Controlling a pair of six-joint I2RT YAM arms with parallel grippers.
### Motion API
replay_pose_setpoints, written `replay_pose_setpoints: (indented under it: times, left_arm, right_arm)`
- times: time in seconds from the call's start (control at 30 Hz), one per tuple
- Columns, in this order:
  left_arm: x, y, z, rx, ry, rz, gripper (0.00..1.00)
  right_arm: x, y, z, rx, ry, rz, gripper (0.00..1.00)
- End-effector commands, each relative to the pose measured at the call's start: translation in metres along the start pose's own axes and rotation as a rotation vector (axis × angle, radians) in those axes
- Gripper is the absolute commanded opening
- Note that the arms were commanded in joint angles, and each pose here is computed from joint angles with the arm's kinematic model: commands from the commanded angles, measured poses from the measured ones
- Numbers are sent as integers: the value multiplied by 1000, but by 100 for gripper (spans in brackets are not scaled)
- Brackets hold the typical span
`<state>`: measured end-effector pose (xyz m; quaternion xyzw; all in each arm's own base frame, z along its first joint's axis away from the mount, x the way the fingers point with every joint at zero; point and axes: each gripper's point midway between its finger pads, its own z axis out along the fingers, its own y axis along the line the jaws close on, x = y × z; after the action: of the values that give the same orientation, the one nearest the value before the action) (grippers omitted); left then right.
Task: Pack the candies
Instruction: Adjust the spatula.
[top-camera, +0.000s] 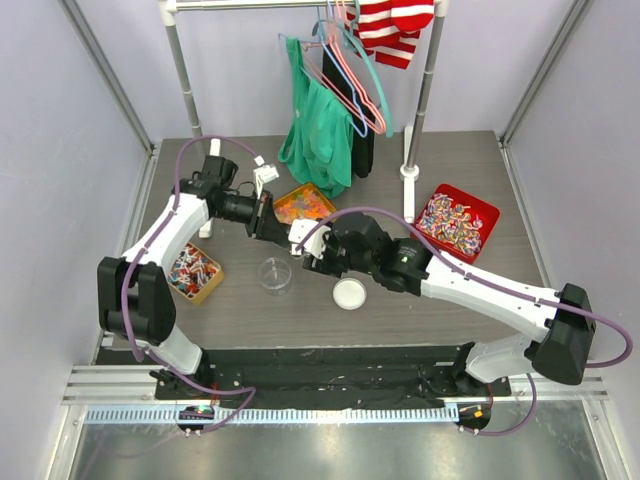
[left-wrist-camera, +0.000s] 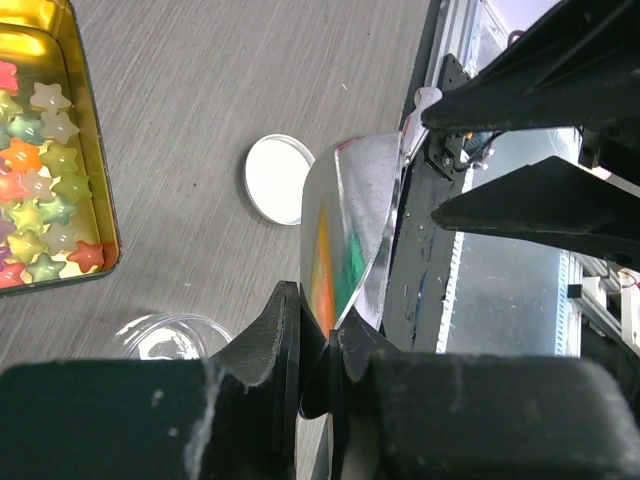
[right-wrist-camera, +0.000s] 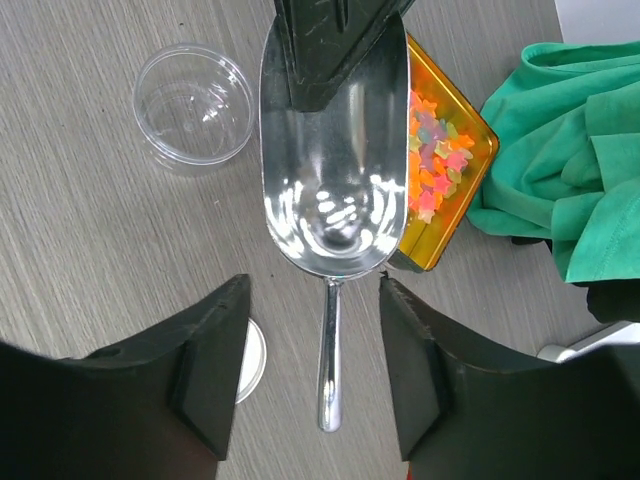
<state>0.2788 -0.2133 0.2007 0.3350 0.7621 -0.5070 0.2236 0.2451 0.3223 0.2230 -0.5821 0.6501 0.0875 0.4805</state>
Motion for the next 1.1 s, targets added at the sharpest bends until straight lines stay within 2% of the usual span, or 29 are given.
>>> replay_pose_setpoints:
  times: [0.0, 0.1, 0.47, 0.67, 1.07]
  left_arm:
    - [-13, -11, -4, 5, -42, 43, 0]
    - [-13, -13, -4, 9, -41, 44, 0]
    - [-11, -22, -7, 32, -40, 58, 0]
    - [-5, -25, -6, 66, -16, 55, 0]
    - [4, -26, -5, 99, 4, 45, 0]
  right_arm:
    - [-9, -7, -2, 41, -46, -2, 54]
    - [-2, -7, 1, 51, -29, -23, 49]
    - [8, -19, 5, 143, -24, -69, 46]
    - [0, -27, 8, 171, -41, -91, 34]
    - [-15, -24, 16, 142, -57, -92, 28]
